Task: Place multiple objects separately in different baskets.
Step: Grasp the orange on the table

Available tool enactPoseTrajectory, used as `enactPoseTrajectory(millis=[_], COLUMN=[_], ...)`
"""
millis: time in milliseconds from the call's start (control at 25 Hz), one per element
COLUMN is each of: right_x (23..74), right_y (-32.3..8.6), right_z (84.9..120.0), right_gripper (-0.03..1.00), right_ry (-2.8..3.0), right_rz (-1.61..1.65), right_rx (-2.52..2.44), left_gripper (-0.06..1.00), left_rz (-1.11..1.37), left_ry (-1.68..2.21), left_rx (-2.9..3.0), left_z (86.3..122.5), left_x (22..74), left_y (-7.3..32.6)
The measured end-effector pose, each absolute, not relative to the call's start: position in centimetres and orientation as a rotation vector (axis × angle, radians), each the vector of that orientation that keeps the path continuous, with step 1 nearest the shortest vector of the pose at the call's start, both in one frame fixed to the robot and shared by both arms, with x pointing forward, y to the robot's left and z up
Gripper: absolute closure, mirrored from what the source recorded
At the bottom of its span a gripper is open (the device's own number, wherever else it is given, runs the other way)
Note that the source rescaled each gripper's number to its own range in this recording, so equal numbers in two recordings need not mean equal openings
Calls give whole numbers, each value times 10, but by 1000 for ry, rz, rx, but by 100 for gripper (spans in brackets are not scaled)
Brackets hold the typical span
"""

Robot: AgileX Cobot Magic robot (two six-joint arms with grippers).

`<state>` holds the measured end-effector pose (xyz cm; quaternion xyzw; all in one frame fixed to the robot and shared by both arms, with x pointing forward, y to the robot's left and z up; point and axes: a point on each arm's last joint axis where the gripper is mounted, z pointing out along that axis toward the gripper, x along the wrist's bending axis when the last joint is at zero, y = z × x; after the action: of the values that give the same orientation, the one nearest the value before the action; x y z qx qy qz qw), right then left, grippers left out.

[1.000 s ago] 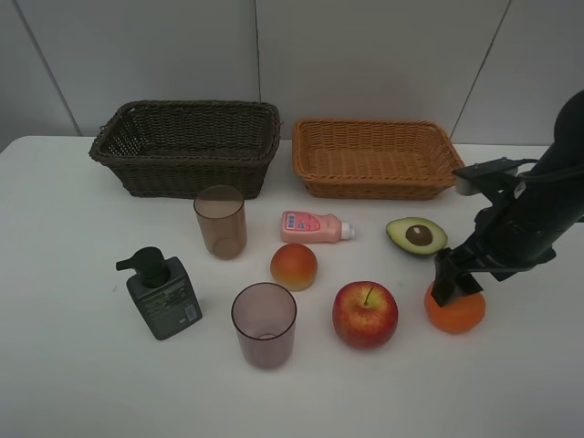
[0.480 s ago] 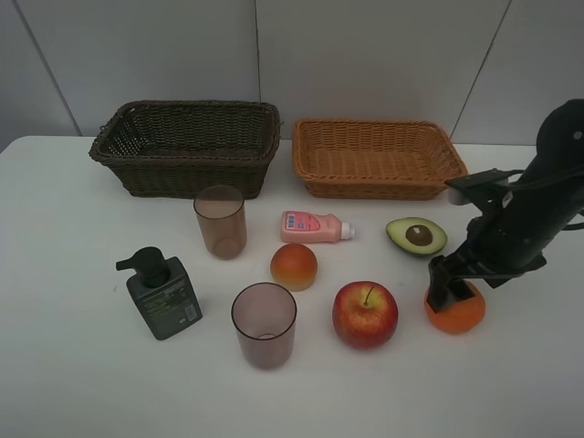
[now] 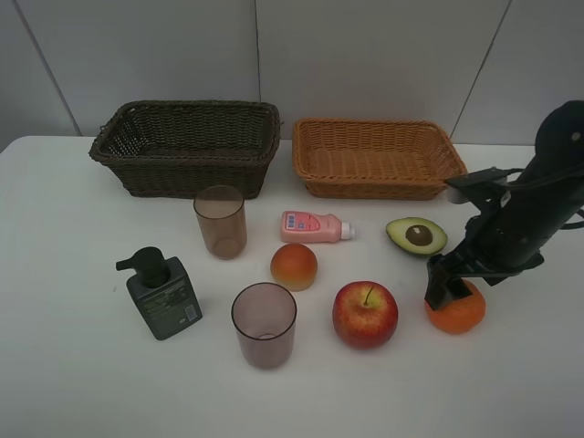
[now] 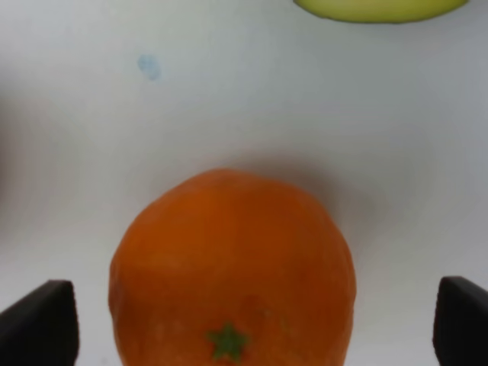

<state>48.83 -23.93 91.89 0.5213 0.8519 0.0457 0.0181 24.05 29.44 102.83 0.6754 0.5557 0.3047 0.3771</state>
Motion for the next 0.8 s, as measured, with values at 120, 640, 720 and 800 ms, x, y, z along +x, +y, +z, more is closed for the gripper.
enactPoseTrajectory(millis=[120, 640, 720, 800], right_x=[488, 491, 491, 491], right_y=[-239, -239, -239, -239], right_z=[918, 902, 898, 894], right_gripper=[4, 4, 4, 4], right_ry=[2648, 2676, 2686, 2695], right_rz=[139, 89, 72, 56], right_rx=[1620, 1639, 1647, 1653], left_gripper=[2, 2, 2, 2], left_rz=[779, 779, 779, 779], left_ry=[1421, 1421, 1421, 1421], left_rx=[1727, 1727, 1727, 1727], left_z=[1028, 1028, 1028, 1028], left_x=[241, 241, 241, 241], left_y=[294, 294, 294, 294])
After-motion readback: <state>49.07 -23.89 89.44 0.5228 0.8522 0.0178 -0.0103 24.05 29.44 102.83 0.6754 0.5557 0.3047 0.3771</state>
